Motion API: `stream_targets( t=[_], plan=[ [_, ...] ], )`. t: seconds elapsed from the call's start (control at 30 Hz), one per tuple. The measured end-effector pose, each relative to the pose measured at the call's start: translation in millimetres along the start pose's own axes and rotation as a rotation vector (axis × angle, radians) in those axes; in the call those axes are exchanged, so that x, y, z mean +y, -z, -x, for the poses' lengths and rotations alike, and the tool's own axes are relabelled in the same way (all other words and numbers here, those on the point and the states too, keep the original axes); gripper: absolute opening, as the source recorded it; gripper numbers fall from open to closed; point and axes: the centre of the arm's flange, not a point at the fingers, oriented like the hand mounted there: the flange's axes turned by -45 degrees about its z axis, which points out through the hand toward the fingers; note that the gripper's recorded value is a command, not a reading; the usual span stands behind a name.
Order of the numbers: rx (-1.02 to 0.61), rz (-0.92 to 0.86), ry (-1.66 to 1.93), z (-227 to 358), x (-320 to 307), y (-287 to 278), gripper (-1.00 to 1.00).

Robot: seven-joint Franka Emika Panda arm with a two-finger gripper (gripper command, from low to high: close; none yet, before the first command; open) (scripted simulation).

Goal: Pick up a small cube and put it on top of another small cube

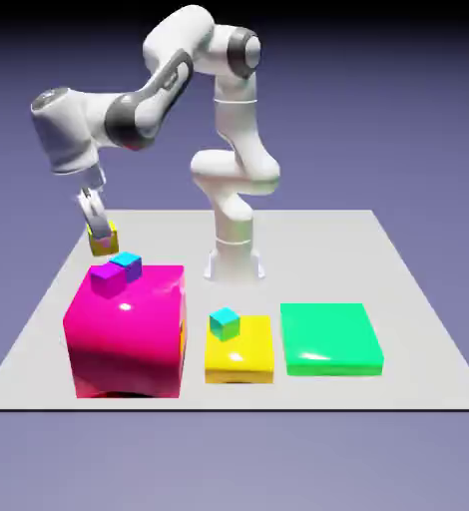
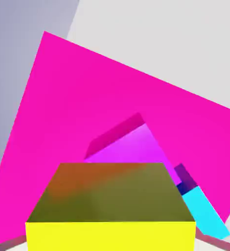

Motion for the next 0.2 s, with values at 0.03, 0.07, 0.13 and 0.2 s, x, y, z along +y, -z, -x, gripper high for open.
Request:
stream_targets(
  t=[0.03,0.07,0.13,0.2],
  plan=[
    [0.000,-0.002,-0.009,-2.5,3.8,-0.3,-1.00],
    [0.000,-0.002,-0.008,-2.4,3.5,-0.3,-1.00],
    [0.001,0.006,0.016,4.7,-6.5,-1.8,1.00],
    [0.001,0.012,0.048,14.9,-20.9,13.1,1.00]
  ],
)
